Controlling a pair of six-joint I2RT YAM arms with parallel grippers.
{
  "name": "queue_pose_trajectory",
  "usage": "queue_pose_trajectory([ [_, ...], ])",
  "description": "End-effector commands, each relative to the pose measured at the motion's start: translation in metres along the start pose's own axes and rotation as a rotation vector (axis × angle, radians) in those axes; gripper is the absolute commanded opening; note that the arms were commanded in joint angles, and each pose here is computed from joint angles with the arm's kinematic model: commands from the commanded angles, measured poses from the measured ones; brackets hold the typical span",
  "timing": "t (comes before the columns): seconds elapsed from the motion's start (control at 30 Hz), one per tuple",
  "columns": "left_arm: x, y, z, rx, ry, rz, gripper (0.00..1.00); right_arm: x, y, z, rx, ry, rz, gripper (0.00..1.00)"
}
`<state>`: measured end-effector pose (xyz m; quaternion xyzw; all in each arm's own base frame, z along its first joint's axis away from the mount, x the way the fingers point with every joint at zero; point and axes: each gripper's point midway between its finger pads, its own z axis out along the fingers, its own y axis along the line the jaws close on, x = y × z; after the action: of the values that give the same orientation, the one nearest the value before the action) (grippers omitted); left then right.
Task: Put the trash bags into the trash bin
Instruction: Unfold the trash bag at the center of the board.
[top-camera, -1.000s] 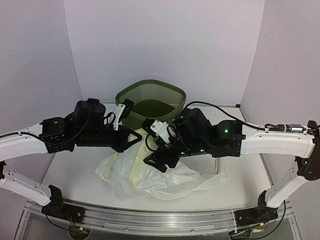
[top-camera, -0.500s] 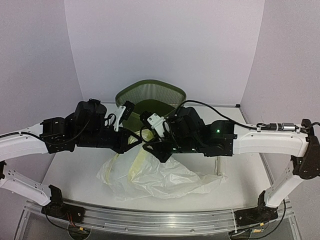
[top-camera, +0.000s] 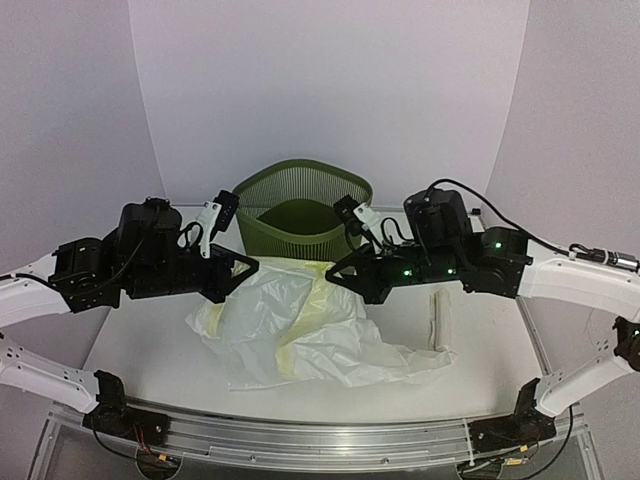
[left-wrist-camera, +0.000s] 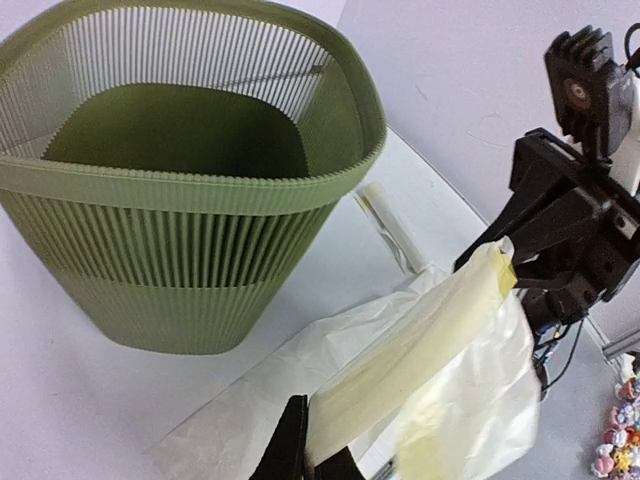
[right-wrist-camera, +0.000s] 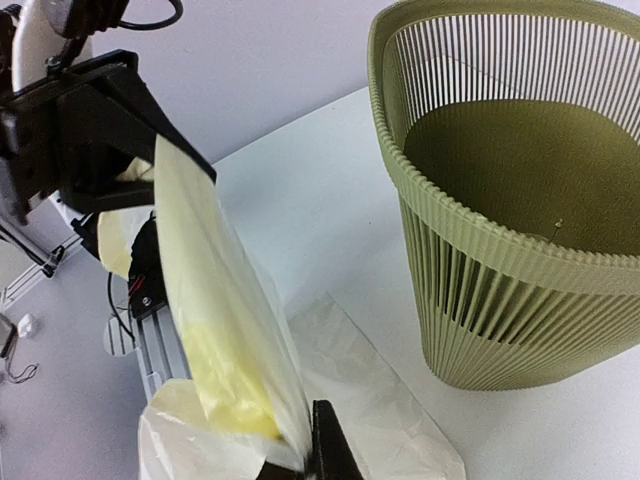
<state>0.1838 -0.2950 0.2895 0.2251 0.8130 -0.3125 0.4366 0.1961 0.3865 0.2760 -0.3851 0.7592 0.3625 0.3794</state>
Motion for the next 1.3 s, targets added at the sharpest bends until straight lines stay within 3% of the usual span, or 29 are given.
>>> queue_pose_trajectory([
  [0.0, 0.002, 0.044, -0.008, -0.202, -0.009, 0.039, 0.0, 0.02, 0.015, -0.024, -0.128, 0.091, 0.007, 0.08],
  [0.1, 0.002, 0.047, -0.007, -0.219, -0.004, 0.048, 0.0, 0.022, 0.018, -0.027, -0.156, 0.101, 0.004, 0.0],
  [0.33, -0.007, 0.024, -0.007, -0.088, -0.041, 0.071, 0.0, 0.024, 0.023, -0.001, -0.215, 0.16, 0.027, 0.03],
  [0.4, -0.006, 0.02, -0.007, -0.066, -0.033, 0.07, 0.0, 0.02, 0.018, 0.007, -0.192, 0.157, 0.016, 0.37],
  [0.47, -0.005, 0.018, -0.006, -0.058, -0.025, 0.063, 0.0, 0.008, 0.015, 0.013, -0.173, 0.129, 0.003, 0.78],
  [0.53, -0.004, 0.018, -0.004, -0.062, -0.015, 0.051, 0.0, -0.004, 0.02, 0.016, -0.199, 0.095, -0.022, 0.9],
  [0.8, -0.003, 0.015, 0.007, -0.083, 0.04, -0.004, 0.0, -0.021, 0.055, 0.03, -0.207, 0.014, -0.214, 0.93],
  [1.03, -0.002, 0.012, 0.013, -0.08, 0.064, -0.027, 0.0, -0.015, 0.041, 0.065, -0.089, 0.052, -0.187, 0.86],
  [1.17, 0.0, 0.012, 0.013, -0.077, 0.074, -0.036, 0.0, -0.01, 0.047, 0.076, -0.123, 0.074, -0.163, 0.85],
  [1.27, 0.0, 0.011, 0.012, -0.069, 0.069, -0.037, 0.0, -0.013, 0.046, 0.085, -0.107, 0.074, -0.129, 0.78],
])
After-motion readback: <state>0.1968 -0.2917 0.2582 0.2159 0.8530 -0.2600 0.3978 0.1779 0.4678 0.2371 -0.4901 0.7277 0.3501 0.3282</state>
